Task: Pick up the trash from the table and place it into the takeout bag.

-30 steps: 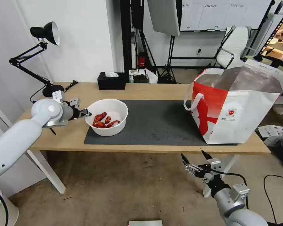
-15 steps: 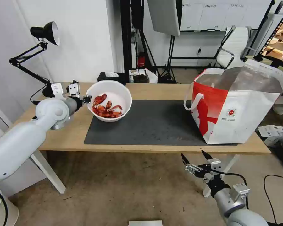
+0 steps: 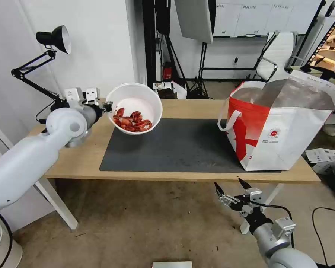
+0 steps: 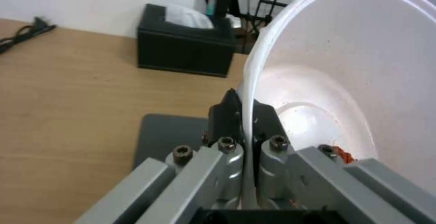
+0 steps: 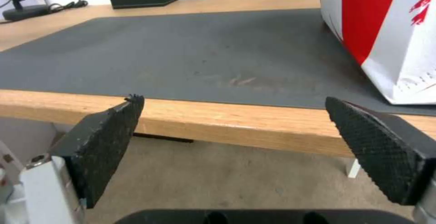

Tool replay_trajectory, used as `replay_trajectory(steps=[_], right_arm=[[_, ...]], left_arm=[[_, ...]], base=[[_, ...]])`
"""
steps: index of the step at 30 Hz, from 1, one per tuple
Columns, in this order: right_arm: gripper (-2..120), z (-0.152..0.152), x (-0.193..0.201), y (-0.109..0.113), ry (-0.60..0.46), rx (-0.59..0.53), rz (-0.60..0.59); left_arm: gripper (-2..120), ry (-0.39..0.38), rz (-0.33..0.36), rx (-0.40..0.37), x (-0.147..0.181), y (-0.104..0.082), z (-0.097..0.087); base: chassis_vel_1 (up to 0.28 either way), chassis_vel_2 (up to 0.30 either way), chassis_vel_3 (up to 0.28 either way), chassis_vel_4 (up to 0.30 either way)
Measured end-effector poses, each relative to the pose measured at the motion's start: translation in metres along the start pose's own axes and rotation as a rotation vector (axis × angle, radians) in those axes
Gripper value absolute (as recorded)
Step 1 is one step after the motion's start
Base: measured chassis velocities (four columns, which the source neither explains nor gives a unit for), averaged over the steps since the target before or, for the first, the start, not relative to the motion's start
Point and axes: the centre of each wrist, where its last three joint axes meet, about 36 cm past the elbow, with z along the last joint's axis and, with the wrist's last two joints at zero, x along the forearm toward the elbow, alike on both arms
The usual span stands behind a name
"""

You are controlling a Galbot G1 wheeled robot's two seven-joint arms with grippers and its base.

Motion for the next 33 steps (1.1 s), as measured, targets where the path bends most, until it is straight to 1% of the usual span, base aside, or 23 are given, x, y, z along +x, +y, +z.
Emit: replay_trajectory(steps=[1,2,4,5,7,9,10,11,13,14,15,16,17,20,21,23,24,26,27,29,30,33], right_arm=[[100,0.0,0.0,0.0,0.0,0.0,0.0],[100,0.0,0.0,0.0,0.0,0.0,0.0],[100,0.0,0.0,0.0,0.0,0.0,0.0],[100,0.0,0.0,0.0,0.0,0.0,0.0],[100,0.0,0.0,0.0,0.0,0.0,0.0],[100,0.0,0.0,0.0,0.0,0.0,0.0],[100,0.0,0.0,0.0,0.0,0.0,0.0],[100,0.0,0.0,0.0,0.0,0.0,0.0],[100,0.0,0.0,0.0,0.0,0.0,0.0],[100,0.0,0.0,0.0,0.0,0.0,0.0],[100,0.0,0.0,0.0,0.0,0.0,0.0],[100,0.0,0.0,0.0,0.0,0.0,0.0],[100,0.0,0.0,0.0,0.0,0.0,0.0],[100,0.0,0.0,0.0,0.0,0.0,0.0],[100,0.0,0.0,0.0,0.0,0.0,0.0],[100,0.0,0.0,0.0,0.0,0.0,0.0],[100,0.0,0.0,0.0,0.0,0.0,0.0],[100,0.0,0.0,0.0,0.0,0.0,0.0],[100,0.0,0.0,0.0,0.0,0.0,0.0],[100,0.0,0.0,0.0,0.0,0.0,0.0],[100,0.0,0.0,0.0,0.0,0.0,0.0],[100,0.0,0.0,0.0,0.0,0.0,0.0]], left_arm=[[0,-0.005,0.017,0.003,-0.006,-0.014,-0.011],[0,-0.005,0.017,0.003,-0.006,-0.014,-0.011],[0,-0.026,0.053,0.006,-0.026,-0.054,-0.043],[0,-0.026,0.053,0.006,-0.026,-0.054,-0.043],[0,-0.031,0.082,0.016,-0.043,-0.092,-0.066],[0,-0.03,0.106,0.017,-0.057,-0.124,-0.083],[0,-0.03,0.106,0.017,-0.057,-0.124,-0.083],[0,-0.028,0.115,0.015,-0.062,-0.137,-0.088],[0,-0.024,0.135,0.004,-0.074,-0.171,-0.103],[0,-0.024,0.135,0.004,-0.074,-0.171,-0.103],[0,-0.021,0.143,-0.001,-0.076,-0.182,-0.107],[0,-0.016,0.158,-0.009,-0.08,-0.2,-0.111],[0,-0.016,0.158,-0.009,-0.08,-0.2,-0.111],[0,-0.008,0.205,-0.021,-0.084,-0.247,-0.116],[0,-0.008,0.205,-0.021,-0.084,-0.247,-0.116],[0,-0.003,0.236,-0.017,-0.084,-0.273,-0.12],[0,-0.003,0.236,-0.017,-0.084,-0.273,-0.12],[0,0.002,0.269,-0.009,-0.083,-0.296,-0.123],[0,0.002,0.269,-0.009,-0.083,-0.296,-0.123],[0,0.002,0.303,-0.003,-0.083,-0.313,-0.123],[0,0.002,0.303,-0.003,-0.083,-0.313,-0.123],[0,-0.012,0.337,0.002,-0.082,-0.334,-0.117]], base=[[0.0,0.0,0.0,0.0],[0.0,0.0,0.0,0.0],[0.0,0.0,0.0,0.0],[0.0,0.0,0.0,0.0],[0.0,0.0,0.0,0.0],[0.0,0.0,0.0,0.0],[0.0,0.0,0.0,0.0],[0.0,0.0,0.0,0.0],[0.0,0.0,0.0,0.0],[0.0,0.0,0.0,0.0],[0.0,0.0,0.0,0.0],[0.0,0.0,0.0,0.0],[0.0,0.0,0.0,0.0],[0.0,0.0,0.0,0.0],[0.0,0.0,0.0,0.0],[0.0,0.0,0.0,0.0],[0.0,0.0,0.0,0.0],[0.0,0.0,0.0,0.0],[0.0,0.0,0.0,0.0],[0.0,0.0,0.0,0.0],[0.0,0.0,0.0,0.0],[0.0,0.0,0.0,0.0]])
